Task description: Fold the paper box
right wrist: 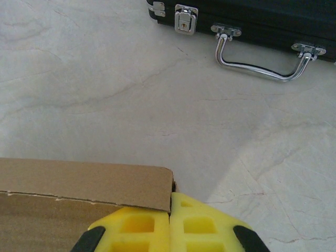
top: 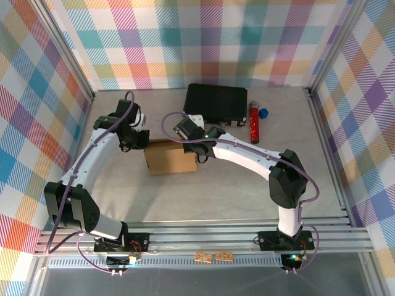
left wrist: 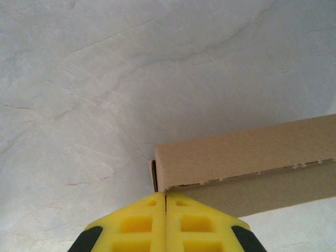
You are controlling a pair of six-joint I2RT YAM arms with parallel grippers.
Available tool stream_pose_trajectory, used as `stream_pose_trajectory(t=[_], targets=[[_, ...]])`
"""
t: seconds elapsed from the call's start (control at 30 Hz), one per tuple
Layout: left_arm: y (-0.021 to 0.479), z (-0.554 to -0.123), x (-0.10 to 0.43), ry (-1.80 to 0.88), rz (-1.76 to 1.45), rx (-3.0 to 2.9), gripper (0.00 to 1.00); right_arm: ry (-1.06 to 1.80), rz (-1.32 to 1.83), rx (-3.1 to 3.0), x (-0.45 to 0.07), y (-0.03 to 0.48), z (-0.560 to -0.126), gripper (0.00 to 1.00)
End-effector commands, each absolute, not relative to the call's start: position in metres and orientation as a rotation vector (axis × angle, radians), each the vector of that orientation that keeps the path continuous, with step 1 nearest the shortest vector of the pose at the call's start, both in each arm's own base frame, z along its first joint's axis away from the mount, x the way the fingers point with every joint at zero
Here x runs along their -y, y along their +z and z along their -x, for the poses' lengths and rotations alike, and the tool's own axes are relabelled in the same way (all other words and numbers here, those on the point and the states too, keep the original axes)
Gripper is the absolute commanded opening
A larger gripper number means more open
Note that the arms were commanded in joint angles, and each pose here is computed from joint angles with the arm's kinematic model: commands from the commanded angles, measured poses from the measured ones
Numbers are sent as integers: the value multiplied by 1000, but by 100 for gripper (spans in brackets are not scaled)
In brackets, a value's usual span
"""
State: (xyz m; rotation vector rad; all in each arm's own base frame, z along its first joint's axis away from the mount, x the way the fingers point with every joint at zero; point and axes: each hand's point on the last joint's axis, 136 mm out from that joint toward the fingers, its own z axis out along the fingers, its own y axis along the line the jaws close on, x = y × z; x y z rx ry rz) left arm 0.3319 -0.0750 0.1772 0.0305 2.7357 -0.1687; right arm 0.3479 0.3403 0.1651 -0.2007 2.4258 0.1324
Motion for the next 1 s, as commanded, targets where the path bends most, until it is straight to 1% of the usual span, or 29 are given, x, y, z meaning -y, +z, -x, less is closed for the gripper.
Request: stream_pose_trajectory(t=[0.0, 0.13, 0.4, 0.67, 0.97], targets=[[176, -327, 75, -172, 11, -2709, 0, 42, 253, -2532, -328, 137, -335, 0], [167, -321, 73, -191, 68, -2688, 0, 46, 257, -2529, -327, 138, -334, 0], [171, -310, 72, -247, 138, -2575, 0, 65, 255, -2515, -326, 142, -331, 0], [163, -304, 72, -266, 186, -2509, 0, 77, 243, -2512, -327, 148, -328, 0], [172, -299, 66, -259, 263, -2406, 0, 111, 222, -2498, -326, 162, -327, 0]])
